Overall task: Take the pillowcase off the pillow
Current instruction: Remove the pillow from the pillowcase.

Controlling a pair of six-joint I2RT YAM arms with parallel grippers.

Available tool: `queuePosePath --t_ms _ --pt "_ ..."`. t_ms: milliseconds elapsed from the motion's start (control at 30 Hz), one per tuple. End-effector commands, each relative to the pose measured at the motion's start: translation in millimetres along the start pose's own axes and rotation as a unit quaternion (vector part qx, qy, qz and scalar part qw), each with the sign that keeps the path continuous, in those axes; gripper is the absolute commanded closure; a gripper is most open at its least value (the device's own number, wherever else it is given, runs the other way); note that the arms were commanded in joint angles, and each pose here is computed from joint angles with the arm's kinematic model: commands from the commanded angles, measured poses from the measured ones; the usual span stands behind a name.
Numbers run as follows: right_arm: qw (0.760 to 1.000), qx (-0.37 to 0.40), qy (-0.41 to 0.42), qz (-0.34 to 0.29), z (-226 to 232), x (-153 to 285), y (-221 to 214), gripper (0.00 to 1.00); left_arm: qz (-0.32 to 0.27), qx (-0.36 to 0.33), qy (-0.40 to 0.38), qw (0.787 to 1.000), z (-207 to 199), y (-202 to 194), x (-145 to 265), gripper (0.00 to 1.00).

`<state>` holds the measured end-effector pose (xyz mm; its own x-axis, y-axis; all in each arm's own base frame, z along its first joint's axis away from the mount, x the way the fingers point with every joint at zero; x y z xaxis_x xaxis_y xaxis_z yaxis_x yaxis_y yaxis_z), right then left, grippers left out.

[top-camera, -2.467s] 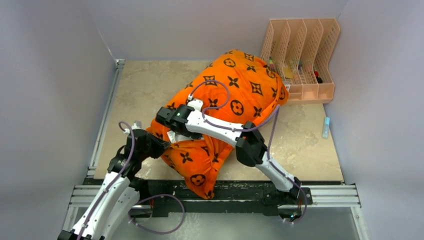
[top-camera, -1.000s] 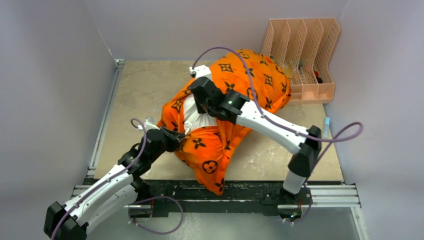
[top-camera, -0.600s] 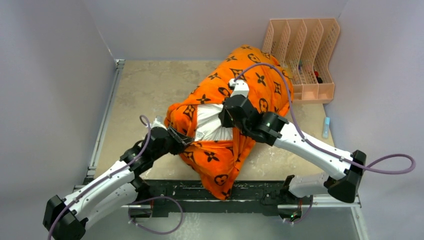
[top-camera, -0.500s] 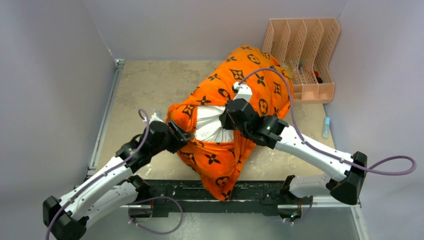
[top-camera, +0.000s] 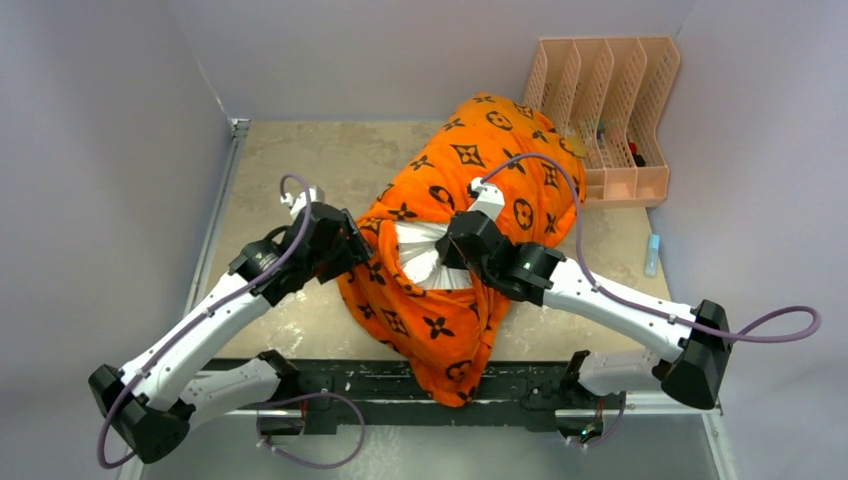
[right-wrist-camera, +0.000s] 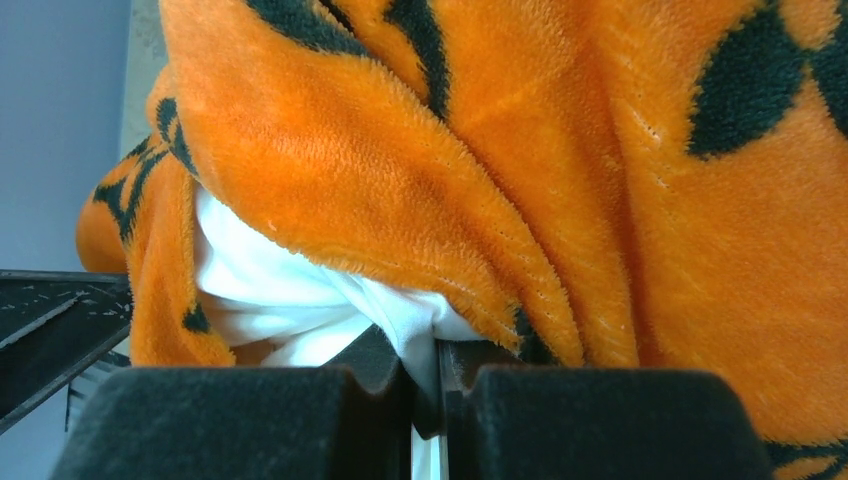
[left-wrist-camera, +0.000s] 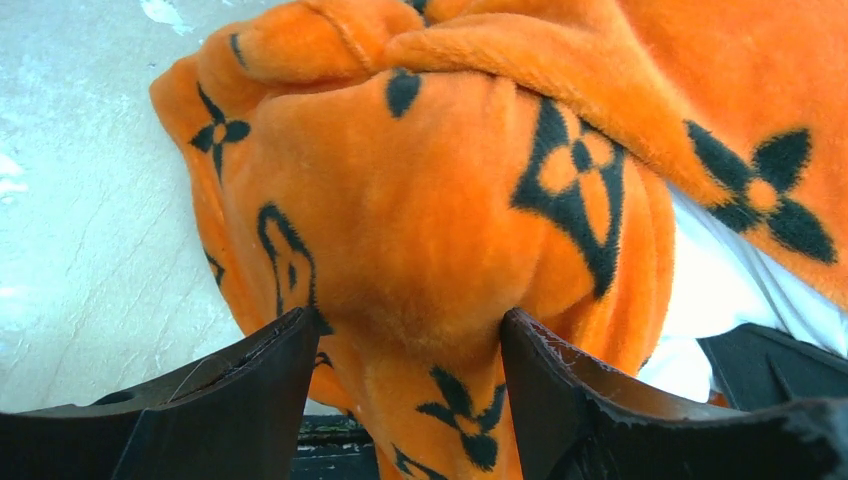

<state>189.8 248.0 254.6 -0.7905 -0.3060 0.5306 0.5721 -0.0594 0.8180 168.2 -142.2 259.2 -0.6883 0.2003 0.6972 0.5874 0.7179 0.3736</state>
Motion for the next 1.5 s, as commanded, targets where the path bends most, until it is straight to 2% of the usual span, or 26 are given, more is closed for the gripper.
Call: queuePosePath --t_ms 0,100,300,467,667,700,767,833,900,1000,1167,1300,1367,1467 --pt "0.995 -0.001 -0.082 -0.054 -19 -3 19 1.00 0.026 -0.033 -0.052 0.998 -26 6 19 0.34" --pt "0.995 0.003 -0.080 -0.052 -18 -6 18 1.00 0.007 -0.036 -0.055 0.998 -34 15 30 0.33" --pt "0.996 0.010 -0.073 -0.045 -11 -10 17 1.00 0.035 -0.069 -0.046 0.996 -43 13 31 0.33" --pt "0.996 0.011 -0.070 -0.049 -8 -9 19 1.00 0.035 -0.113 0.018 0.993 -38 5 15 0.33" --pt "0.996 0.015 -0.071 -0.053 -9 -6 20 1.00 0.043 -0.145 0.028 0.988 -49 -8 -4 0.36" --pt "0.996 0.016 -0.070 -0.053 -8 -5 20 1.00 0.045 -0.152 0.030 0.987 -51 -10 -6 0.39" --pt "0.996 0.020 -0.072 -0.054 -9 -5 21 1.00 0.037 -0.159 0.043 0.986 -50 -12 -11 0.56" --pt "0.994 0.017 -0.087 -0.056 -12 -4 21 1.00 0.008 -0.161 0.074 0.984 -40 -8 -11 0.80" --pt "0.994 0.022 -0.094 -0.042 -15 -1 20 1.00 -0.039 -0.157 0.132 0.978 -19 3 -6 1.00" --pt "0.991 0.026 -0.127 -0.044 -22 2 32 1.00 -0.085 -0.149 0.192 0.966 17 10 5 1.00" --pt "0.986 0.011 -0.149 -0.068 -28 13 56 1.00 -0.112 -0.098 0.253 0.956 68 9 6 1.00" --pt "0.984 0.002 -0.161 -0.078 -33 20 62 1.00 -0.160 -0.042 0.244 0.955 76 28 12 1.00" --pt "0.984 -0.001 -0.161 -0.075 -34 22 62 1.00 -0.160 -0.021 0.261 0.952 85 40 11 1.00" --pt "0.985 -0.008 -0.153 -0.076 -34 25 62 1.00 -0.121 0.003 0.278 0.953 106 37 -13 1.00"
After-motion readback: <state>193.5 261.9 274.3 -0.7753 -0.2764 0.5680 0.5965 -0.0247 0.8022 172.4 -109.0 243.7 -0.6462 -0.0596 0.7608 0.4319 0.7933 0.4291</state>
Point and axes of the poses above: each gripper's point midway between its finger pads, its own x axis back along the fingers, its own z axis along the line the jaws close on, y = z × x, the point moved 8 cm from there along x, back along the fingers, and after that the axes turned 15 degrees about x, right-handed, at the moved point
